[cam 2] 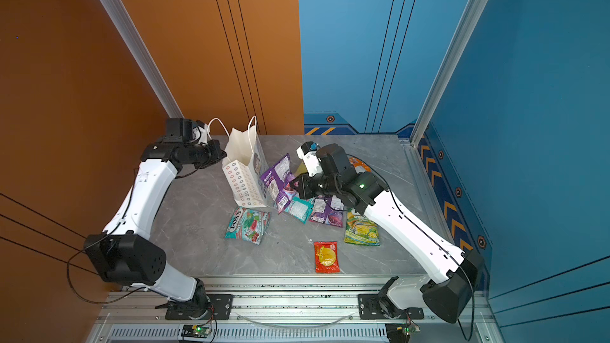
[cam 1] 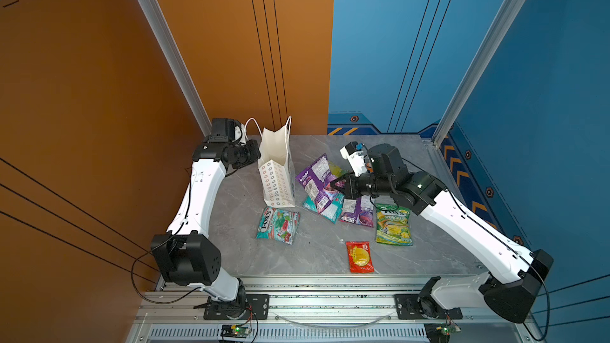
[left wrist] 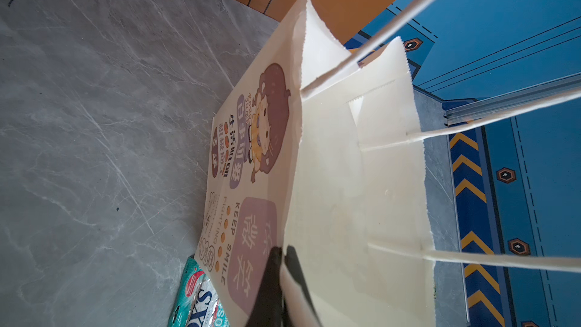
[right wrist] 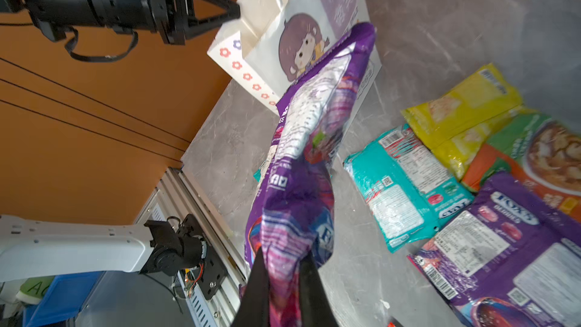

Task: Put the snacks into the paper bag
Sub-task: 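Lift the purple packet and carry it over the bag with the right gripper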

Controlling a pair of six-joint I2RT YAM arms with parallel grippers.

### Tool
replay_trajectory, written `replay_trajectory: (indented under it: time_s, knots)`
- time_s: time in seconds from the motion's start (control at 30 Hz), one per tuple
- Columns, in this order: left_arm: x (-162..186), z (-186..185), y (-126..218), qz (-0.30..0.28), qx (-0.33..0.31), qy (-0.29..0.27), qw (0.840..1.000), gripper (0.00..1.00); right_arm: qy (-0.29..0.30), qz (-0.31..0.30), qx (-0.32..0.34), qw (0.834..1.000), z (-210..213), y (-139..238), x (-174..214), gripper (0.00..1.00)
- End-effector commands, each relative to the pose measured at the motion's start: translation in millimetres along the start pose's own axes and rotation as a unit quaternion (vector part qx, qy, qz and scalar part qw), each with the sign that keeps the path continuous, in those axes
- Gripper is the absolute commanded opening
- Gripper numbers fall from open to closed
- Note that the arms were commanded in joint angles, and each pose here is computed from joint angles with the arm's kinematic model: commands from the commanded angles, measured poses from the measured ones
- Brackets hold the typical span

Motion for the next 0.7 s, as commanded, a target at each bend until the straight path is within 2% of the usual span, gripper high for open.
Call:
replay_trajectory:
  time_s: [0.0, 0.3, 0.53, 0.67]
  knots:
    - [8, 1, -6, 0.018, 0.011, -0.002, 1.0, 0.0, 0.043, -0.066, -0.018, 0.997, 29, 26, -34, 0.0]
    - [8, -4, -7, 0.018, 0.017, -0.003, 1.0, 0.0, 0.078, -0.153, -0.109, 0.979, 100, 45, -85, 0.0]
    - [9, -6, -6, 0.019, 0.019, -0.002, 1.0, 0.0, 0.089, -0.177, -0.149, 0.969, 144, 28, -114, 0.0]
    - [9, -8, -7, 0.02, 0.02, -0.001, 1.0, 0.0, 0.079, -0.195, -0.142, 0.967, 151, 9, -132, 0.0]
Point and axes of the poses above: each gripper's point midway between its finger pads, its own y axis back along the fingers, its own z axis along the line the jaws close on, x = y × z, the point moved 4 cm from there along y, back along the fingers, and after that the axes turned 15 degrees about -y, right-handed, at the moved point
